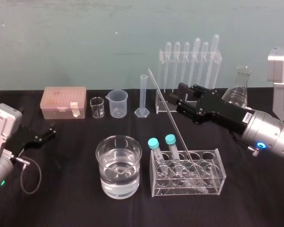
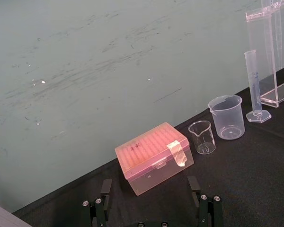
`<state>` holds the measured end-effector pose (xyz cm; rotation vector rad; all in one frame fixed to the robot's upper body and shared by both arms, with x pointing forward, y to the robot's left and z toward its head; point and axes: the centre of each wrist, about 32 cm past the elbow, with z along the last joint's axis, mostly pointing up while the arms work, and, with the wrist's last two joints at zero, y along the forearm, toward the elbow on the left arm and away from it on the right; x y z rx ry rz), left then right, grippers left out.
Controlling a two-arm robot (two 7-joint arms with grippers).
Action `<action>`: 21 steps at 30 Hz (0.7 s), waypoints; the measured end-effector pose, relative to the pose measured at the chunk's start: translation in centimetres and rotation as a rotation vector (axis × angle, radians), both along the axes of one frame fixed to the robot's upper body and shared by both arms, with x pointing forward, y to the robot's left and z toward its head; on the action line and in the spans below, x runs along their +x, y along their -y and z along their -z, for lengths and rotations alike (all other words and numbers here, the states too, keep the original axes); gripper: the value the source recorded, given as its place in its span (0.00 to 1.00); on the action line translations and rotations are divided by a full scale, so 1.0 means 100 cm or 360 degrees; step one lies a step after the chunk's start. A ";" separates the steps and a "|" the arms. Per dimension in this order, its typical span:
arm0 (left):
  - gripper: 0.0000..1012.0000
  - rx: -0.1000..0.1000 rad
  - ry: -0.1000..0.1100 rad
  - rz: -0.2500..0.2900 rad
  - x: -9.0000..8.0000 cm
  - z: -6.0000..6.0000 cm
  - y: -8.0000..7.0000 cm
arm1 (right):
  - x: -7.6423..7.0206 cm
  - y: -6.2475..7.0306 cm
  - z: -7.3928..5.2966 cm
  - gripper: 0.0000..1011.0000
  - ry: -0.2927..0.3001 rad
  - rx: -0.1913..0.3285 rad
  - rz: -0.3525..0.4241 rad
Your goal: Hold the thermometer with one hand and immerse one end into the beaker, then reinsert it into the test tube rack.
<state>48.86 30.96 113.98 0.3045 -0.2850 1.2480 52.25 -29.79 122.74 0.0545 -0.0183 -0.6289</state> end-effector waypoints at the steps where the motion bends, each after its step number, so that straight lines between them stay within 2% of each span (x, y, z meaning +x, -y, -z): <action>1: 1.00 0.0000 0.0000 0.0000 0.000 0.000 0.000 | 0.000 0.000 0.000 0.53 0.0000 0.0000 0.0000; 2: 1.00 0.0000 0.0000 0.0000 0.000 0.000 0.000 | 0.000 0.000 0.000 0.59 0.0000 0.0000 0.0000; 5: 1.00 0.0000 0.0000 0.0000 0.000 0.000 0.000 | 0.000 0.000 0.000 0.69 0.0001 0.0001 -0.0001; 8: 1.00 0.0000 0.0000 0.0000 0.000 0.000 0.000 | 0.000 0.000 0.000 0.75 0.0001 0.0001 -0.0001; 9: 1.00 0.0000 0.0000 0.0000 0.000 0.000 0.000 | 0.000 0.000 0.000 0.80 0.0001 0.0001 -0.0001; 13: 1.00 0.0000 0.0000 0.0000 0.000 0.000 0.000 | 0.000 0.001 -0.001 0.91 0.0006 0.0006 0.0003; 15: 1.00 0.0000 0.0000 0.0000 0.000 0.000 0.000 | 0.000 0.004 -0.003 0.93 0.0032 0.0027 0.0030; 17: 1.00 0.0000 0.0000 0.0000 0.000 0.000 0.000 | 0.000 0.008 -0.005 0.99 0.0051 0.0047 0.0076; 21: 1.00 0.0000 0.0000 0.0000 0.000 0.000 0.000 | -0.001 0.024 -0.008 0.99 0.0093 0.0104 0.0312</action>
